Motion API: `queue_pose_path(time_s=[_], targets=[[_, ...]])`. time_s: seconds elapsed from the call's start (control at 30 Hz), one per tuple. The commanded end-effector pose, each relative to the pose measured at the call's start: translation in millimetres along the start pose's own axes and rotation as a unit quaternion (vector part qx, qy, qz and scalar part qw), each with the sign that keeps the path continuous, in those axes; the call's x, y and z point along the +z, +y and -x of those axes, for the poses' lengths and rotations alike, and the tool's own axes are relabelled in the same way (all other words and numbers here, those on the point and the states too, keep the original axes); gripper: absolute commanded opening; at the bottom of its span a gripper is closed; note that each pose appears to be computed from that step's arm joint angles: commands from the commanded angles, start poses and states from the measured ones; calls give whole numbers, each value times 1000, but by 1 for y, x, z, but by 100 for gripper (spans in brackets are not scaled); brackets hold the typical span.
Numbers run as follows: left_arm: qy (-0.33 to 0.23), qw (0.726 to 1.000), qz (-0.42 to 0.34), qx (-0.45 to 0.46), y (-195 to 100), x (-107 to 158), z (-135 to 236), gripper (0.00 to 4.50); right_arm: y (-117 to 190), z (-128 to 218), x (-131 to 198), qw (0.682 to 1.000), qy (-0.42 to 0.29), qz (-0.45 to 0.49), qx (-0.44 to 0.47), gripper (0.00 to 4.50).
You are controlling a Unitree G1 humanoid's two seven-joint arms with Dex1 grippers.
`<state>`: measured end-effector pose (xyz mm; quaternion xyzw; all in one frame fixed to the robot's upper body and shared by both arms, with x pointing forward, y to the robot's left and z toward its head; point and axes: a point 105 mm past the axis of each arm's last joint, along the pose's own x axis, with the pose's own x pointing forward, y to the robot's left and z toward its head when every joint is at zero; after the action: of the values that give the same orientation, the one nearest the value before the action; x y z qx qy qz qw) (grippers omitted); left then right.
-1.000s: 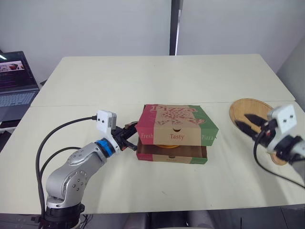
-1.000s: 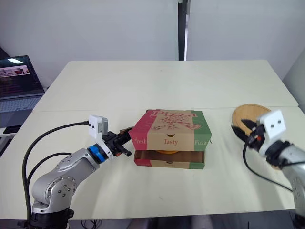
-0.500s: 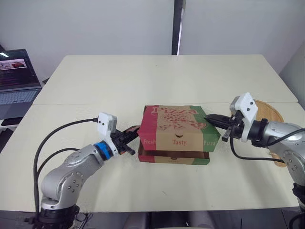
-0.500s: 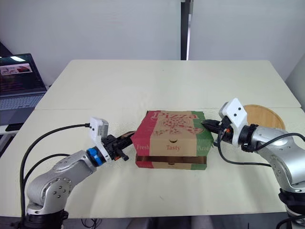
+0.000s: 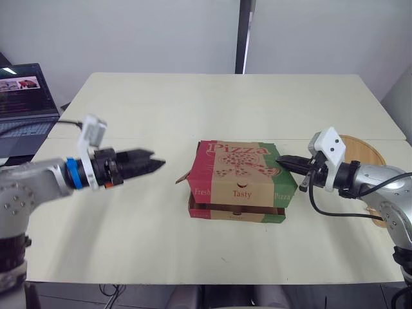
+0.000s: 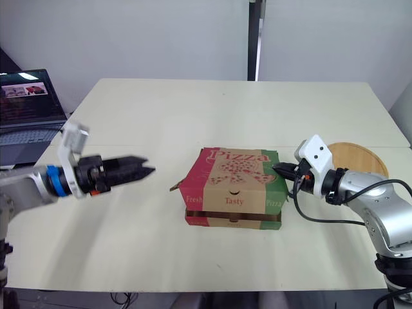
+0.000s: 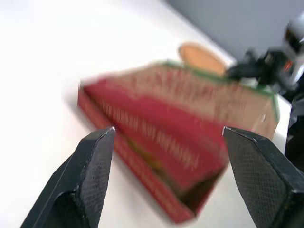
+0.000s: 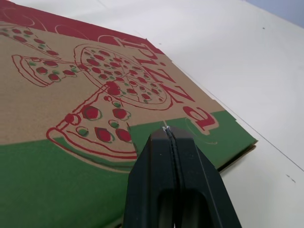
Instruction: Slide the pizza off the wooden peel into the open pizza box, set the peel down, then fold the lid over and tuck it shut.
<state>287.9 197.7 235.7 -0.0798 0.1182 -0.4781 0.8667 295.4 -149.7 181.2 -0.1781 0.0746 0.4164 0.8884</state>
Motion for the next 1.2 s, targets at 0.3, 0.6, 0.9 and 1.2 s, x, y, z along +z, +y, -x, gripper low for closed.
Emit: queue_pose_path(time_s=[0.3,0.6,0.9,1.2], targets=[[104,969,-164,-150,-21,-21,-85,63,-1,0,10,999,-14,33,3,0],[140,946,-221,-192,-18,-39,-111,4,-19,23,6,996,-9,72,-43,0],[136,944,-227,-196,-15,-35,-113,4,-5,35,-39,996,57,72,16,0],[124,945,-221,-208,-20,-27,-117,4,32,23,-27,992,28,12,123,0]])
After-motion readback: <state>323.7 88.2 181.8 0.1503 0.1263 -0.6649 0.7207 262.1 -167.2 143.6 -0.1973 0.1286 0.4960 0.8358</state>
